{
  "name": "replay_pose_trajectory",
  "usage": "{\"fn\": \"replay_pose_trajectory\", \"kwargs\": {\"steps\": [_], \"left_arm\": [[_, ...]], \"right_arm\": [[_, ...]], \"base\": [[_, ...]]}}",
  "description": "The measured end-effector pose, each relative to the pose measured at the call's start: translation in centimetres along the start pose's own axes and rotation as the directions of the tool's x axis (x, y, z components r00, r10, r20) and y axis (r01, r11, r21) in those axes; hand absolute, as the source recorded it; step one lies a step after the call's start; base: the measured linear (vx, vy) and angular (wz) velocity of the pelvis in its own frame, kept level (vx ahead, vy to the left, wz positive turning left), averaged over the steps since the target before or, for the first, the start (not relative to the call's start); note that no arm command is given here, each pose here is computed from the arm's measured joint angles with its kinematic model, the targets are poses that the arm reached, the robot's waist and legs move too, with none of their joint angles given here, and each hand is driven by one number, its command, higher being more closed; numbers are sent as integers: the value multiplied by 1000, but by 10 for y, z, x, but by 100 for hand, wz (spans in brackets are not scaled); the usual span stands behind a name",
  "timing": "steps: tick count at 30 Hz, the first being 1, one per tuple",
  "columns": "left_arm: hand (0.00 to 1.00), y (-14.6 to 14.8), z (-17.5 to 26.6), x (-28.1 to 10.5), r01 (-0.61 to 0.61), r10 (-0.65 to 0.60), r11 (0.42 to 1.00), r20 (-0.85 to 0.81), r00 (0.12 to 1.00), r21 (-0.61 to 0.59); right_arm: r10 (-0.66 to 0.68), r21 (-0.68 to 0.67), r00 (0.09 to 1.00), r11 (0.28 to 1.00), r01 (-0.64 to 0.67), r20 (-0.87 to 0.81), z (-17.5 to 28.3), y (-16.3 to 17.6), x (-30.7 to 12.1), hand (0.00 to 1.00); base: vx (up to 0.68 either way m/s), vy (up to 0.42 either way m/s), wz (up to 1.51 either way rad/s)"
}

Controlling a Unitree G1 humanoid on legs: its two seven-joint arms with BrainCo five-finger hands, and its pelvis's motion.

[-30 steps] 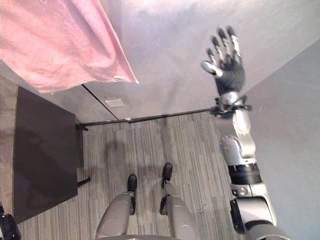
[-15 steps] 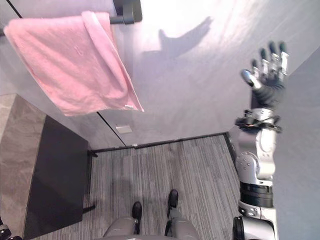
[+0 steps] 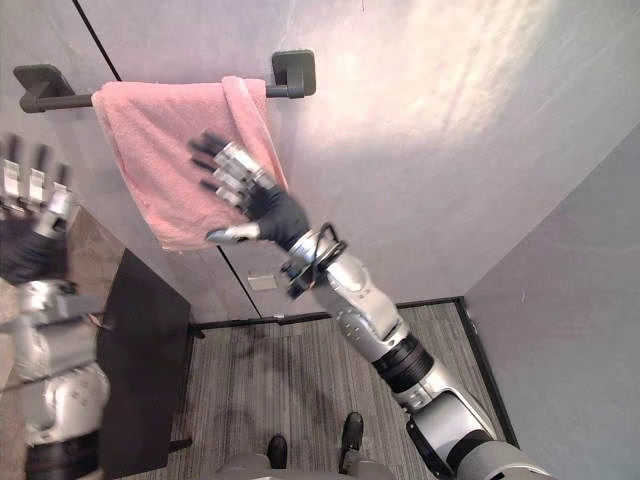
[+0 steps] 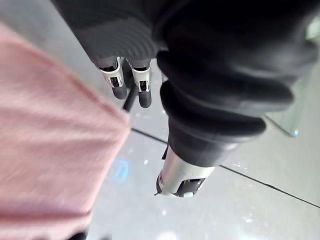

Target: Organize washtable

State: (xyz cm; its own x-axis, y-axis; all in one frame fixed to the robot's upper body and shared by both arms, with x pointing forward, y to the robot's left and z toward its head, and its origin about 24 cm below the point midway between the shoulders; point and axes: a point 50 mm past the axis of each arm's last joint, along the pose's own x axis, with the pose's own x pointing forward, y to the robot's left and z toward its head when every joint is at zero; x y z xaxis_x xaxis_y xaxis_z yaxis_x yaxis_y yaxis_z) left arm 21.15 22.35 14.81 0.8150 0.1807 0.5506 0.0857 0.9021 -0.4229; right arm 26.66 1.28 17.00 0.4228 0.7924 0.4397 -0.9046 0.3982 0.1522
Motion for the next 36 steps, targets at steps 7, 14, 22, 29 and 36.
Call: {"fn": "replay_pose_trajectory", "kwargs": {"steps": [7,14,22,29,36], "left_arm": [[0,-10,-51,-40,-31,-1,992,-258,966,-120],[0,0,-74,-62,-109,57,988,-393,918,-112],[0,23,-99,-113,-267,196,963,-589,784,-35],[0,35,-106,-157,-383,296,923,-685,665,27],[0,37,-110,-189,-431,348,898,-747,567,91]], "right_arm": [[26,74,989,997,-16,-143,-39,3,0,0],[-88,166,972,978,126,-220,-71,-3,-33,0],[-349,270,878,856,441,-327,-109,-7,-111,0],[-558,266,739,699,664,-378,-119,-10,-168,0],[-661,227,672,636,738,-332,-111,1,-187,0]], "base": [[15,19,17],[27,31,0],[11,31,-1],[0,0,0],[-8,16,-8]]}}
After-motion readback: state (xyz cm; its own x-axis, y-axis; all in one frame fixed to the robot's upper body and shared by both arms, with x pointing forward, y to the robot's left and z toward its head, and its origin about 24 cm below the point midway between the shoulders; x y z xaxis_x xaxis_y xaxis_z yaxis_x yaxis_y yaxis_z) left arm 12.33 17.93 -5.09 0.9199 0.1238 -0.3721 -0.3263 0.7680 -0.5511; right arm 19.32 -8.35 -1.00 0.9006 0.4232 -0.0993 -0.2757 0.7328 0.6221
